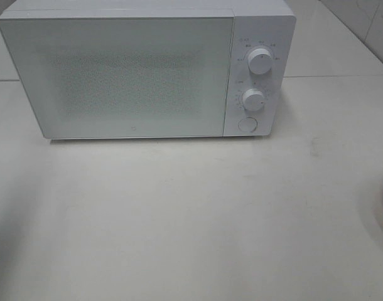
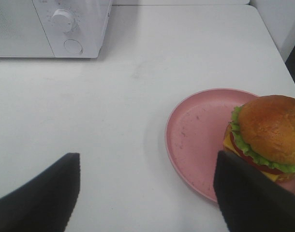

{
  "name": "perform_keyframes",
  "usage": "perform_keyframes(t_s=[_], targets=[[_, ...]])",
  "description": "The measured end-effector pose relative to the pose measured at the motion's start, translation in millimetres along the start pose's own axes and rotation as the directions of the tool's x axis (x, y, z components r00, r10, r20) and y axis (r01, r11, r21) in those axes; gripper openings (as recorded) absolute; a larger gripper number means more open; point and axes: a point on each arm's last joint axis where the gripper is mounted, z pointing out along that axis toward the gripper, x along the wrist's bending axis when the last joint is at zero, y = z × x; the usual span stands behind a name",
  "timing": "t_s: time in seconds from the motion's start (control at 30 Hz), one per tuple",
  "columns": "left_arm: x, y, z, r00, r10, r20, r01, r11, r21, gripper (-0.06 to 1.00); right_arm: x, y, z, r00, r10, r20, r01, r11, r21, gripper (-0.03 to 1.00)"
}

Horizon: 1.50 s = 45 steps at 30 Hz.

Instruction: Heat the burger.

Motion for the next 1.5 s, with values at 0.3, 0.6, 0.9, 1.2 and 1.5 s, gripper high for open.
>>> perform_keyframes(t_s=[0.3, 0.6, 0.9, 1.2, 1.5], targets=[[-1.4, -24.2, -28.6, 1.000, 0.011, -0.015, -0.013, 0.990, -0.140, 0.97, 0.0, 0.0, 0.0, 1.000, 0.000, 0.000, 0.000, 1.000, 0.000, 0.75], [0.8, -59.9, 3.9, 1.000, 0.005, -0.019, -0.007, 0.993, -0.121, 0.97, 0.0, 0.0, 0.0, 1.000, -0.001, 0.000, 0.001, 1.000, 0.000, 0.75], [2.7, -81.3, 45.3, 1.000, -0.012, -0.010, 0.012, 0.999, -0.050, 0.97, 0.0, 0.0, 0.0, 1.000, -0.001, 0.000, 0.001, 1.000, 0.000, 0.75], [2.6, -85.8, 50.9, 0.999, -0.053, -0.005, 0.053, 0.998, -0.027, 0.97, 0.0, 0.0, 0.0, 1.000, -0.001, 0.000, 0.001, 1.000, 0.000, 0.75], [0.0, -94.8, 36.3, 0.998, -0.053, 0.016, 0.054, 0.989, -0.137, 0.97, 0.0, 0.0, 0.0, 1.000, -0.001, 0.000, 0.001, 1.000, 0.000, 0.75]])
